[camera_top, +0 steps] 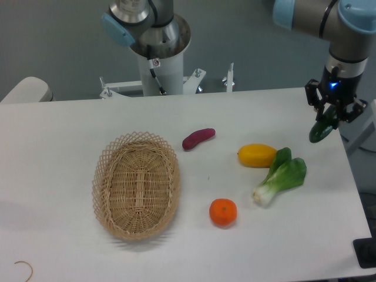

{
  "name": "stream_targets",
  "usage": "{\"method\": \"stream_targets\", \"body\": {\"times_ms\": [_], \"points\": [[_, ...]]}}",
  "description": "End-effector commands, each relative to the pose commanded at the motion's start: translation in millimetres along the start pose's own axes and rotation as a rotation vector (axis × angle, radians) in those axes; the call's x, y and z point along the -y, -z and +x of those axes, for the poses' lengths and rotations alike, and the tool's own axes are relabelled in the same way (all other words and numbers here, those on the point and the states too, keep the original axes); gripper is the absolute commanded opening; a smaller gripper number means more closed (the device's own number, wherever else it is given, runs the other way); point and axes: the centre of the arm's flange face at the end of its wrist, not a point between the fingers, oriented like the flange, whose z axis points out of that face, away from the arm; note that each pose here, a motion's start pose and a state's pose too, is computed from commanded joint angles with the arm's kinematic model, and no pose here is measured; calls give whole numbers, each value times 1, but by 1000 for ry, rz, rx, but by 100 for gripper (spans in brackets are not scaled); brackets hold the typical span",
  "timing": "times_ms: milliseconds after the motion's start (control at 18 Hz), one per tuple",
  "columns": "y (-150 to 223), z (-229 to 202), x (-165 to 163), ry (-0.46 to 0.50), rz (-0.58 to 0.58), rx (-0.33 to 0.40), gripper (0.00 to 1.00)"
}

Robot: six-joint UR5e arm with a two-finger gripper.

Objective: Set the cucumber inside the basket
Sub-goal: 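Lift the green cucumber held in the gripper off the table, then carry the cucumber across the table over the wicker basket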

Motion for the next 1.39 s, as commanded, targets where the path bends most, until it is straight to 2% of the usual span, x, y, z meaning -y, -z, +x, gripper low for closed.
{"method": "stream_targets", "body": {"times_ms": [444,611,778,1111,1222,1389], "points": [[-14,5,2,-2,1,-20,7],[-17,5,11,41,4,-22,7],[-14,10,52,78,15,1,7],[-7,50,166,182,52,12,7],[-1,75,200,205,65,3,7],[8,128,228,238,81,-26,7]]}}
